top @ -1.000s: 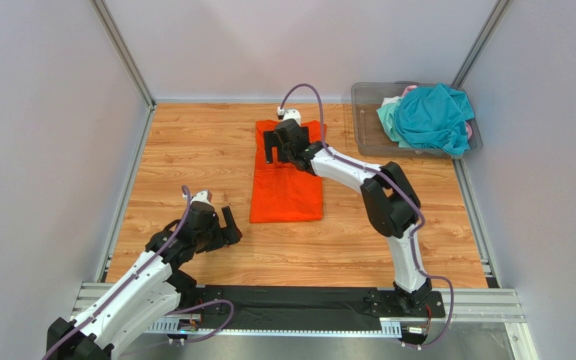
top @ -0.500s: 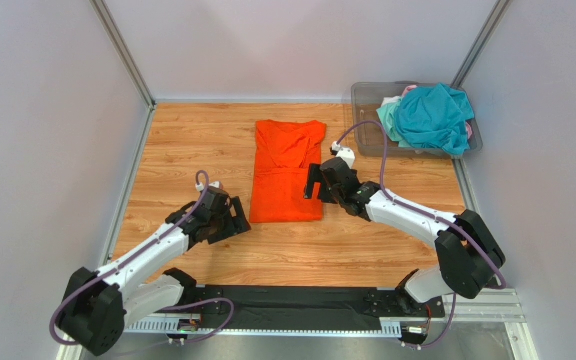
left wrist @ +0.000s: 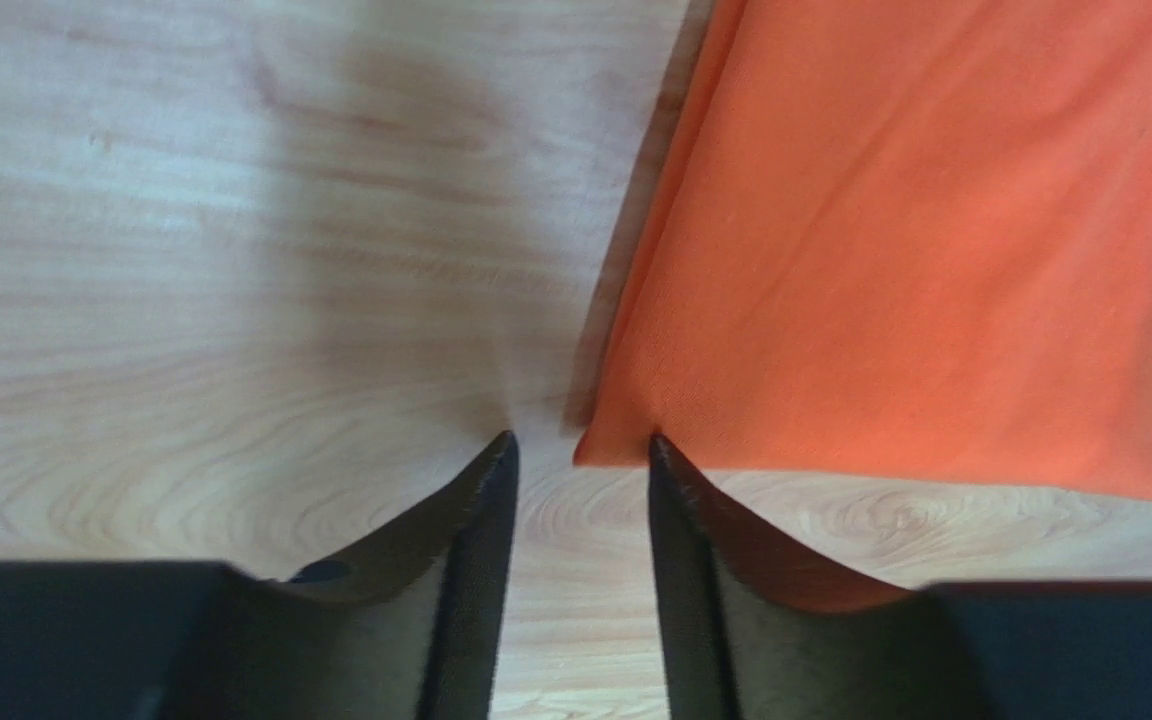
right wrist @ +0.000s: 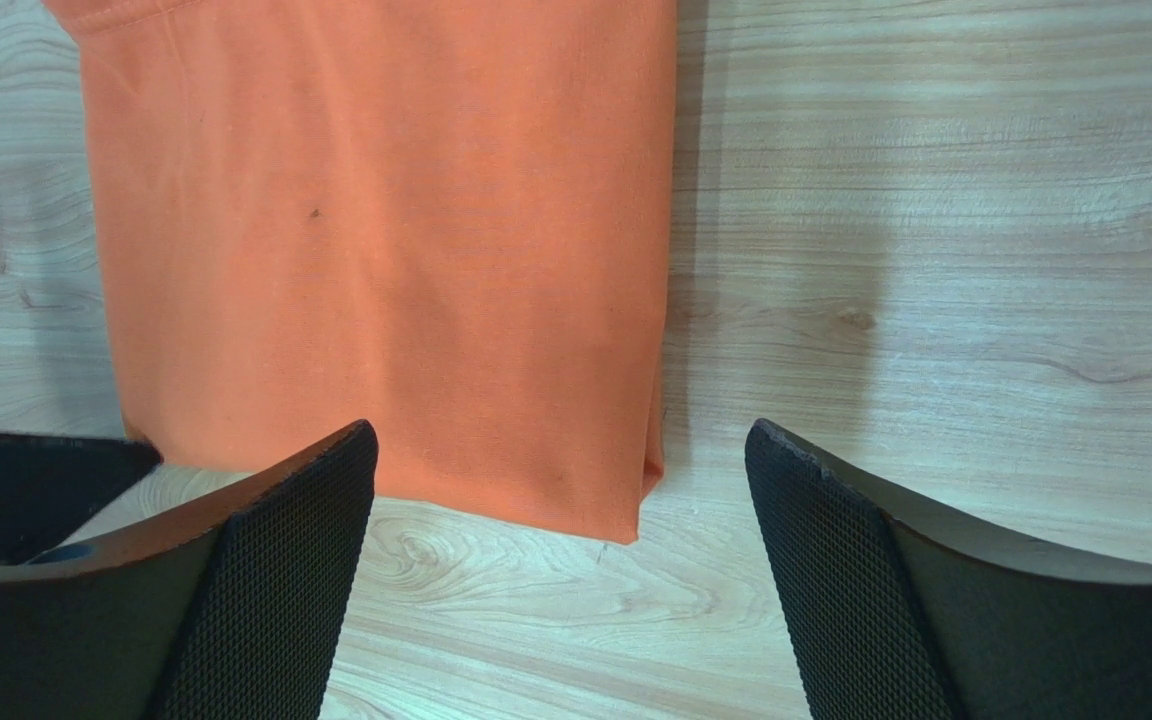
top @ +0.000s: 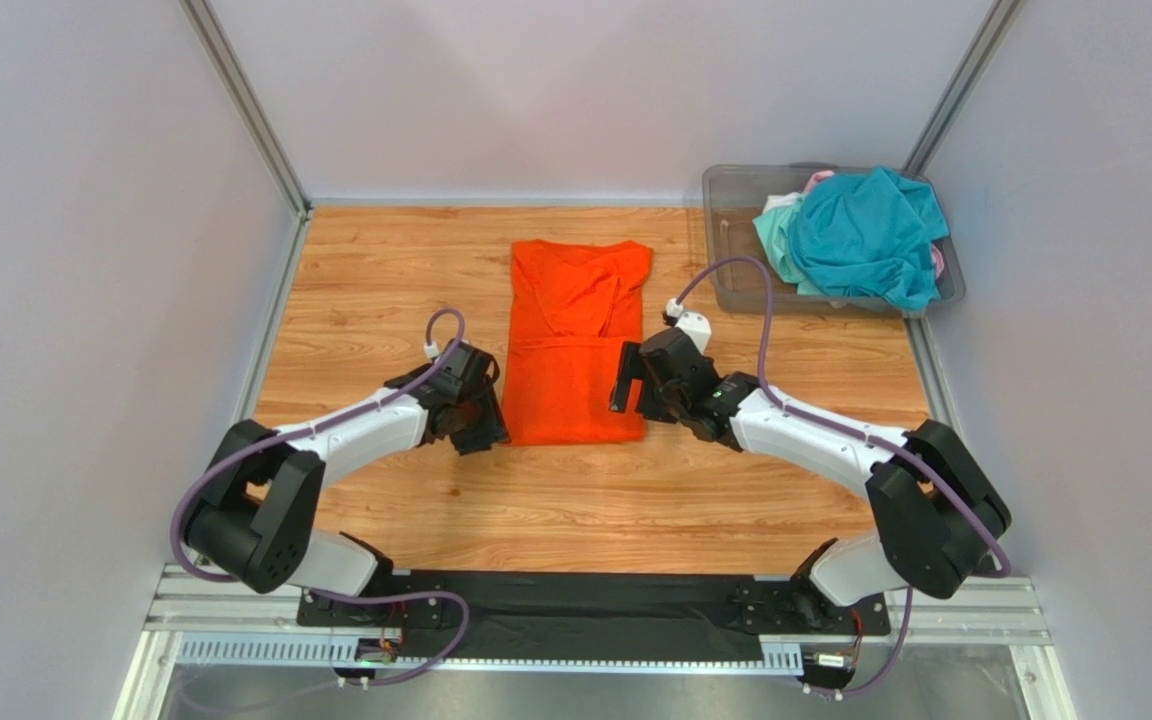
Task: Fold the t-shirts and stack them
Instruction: Fold the tshirt
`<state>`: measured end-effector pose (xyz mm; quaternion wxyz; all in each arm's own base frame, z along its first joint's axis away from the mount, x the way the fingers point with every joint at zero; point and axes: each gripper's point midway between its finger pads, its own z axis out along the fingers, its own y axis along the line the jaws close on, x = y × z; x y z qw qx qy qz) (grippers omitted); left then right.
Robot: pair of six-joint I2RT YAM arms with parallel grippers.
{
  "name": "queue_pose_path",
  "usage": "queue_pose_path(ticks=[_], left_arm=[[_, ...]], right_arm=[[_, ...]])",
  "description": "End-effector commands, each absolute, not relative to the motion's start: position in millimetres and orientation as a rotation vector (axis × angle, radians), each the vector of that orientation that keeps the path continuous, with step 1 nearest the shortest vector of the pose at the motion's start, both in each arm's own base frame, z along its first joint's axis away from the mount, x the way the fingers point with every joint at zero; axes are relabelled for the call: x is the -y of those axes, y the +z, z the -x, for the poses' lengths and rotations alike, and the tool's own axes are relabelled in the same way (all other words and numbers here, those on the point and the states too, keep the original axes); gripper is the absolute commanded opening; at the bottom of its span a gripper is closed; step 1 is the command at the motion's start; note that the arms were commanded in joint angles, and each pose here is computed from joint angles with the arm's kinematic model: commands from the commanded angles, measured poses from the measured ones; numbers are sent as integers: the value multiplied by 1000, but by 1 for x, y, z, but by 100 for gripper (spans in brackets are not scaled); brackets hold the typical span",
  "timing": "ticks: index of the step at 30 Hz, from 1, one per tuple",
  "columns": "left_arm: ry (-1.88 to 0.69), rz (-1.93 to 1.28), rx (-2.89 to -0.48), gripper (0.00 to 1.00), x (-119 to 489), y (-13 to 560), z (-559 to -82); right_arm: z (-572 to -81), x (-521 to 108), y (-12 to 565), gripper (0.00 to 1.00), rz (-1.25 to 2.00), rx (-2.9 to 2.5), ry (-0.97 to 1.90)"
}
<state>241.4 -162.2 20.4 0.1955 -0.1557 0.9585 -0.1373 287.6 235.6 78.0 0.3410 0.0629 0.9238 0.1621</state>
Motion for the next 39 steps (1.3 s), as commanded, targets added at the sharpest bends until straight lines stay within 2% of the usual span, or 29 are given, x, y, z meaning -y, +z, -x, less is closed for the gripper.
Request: queue_pose_path(ticks=[1, 5, 7, 9, 13, 16, 17, 19, 26, 27, 28, 34, 39], left_arm=[[-375, 432, -2655, 42, 166, 25, -260], [-375, 430, -2693, 35, 170, 10, -261], [-382, 422, -2710, 21, 172, 7, -260], [-394, 421, -2744, 0, 174, -1, -254], [-409, 429, -2767, 0, 174, -7, -245], [-414, 437, -2763, 0, 171, -6, -239], [-412, 440, -2768, 0, 170, -7, -236], [-406, 445, -2762, 0, 167, -6, -233], [-402, 448, -2758, 0, 163, -4, -228], [-400, 448, -2757, 0, 162, -5, -227], [-400, 449, -2761, 0, 162, -5, -225], [-400, 434, -2785, 0, 158, -9, -215], [-442, 378, -2775, 0, 153, 3, -196]], right_arm=[[-287, -239, 85, 93, -180, -2385, 456], [-280, -240, 76, 88, -168, -2420, 469], [-277, -239, 72, 86, -165, -2435, 472], [-273, -236, 69, 84, -170, -2443, 464], [-268, -234, 61, 78, -167, -2468, 460], [-264, -236, 55, 66, -158, -2493, 468], [-264, -235, 52, 58, -157, -2498, 458], [-265, -233, 47, 53, -166, -2503, 435], [-263, -233, 25, 48, -170, -2564, 389], [-261, -232, 19, 45, -169, -2579, 374], [-261, -232, 17, 31, -171, -2588, 372], [-243, -236, 6, 4, -131, -2649, 408], [-213, -241, 12, 0, -58, -2675, 490]])
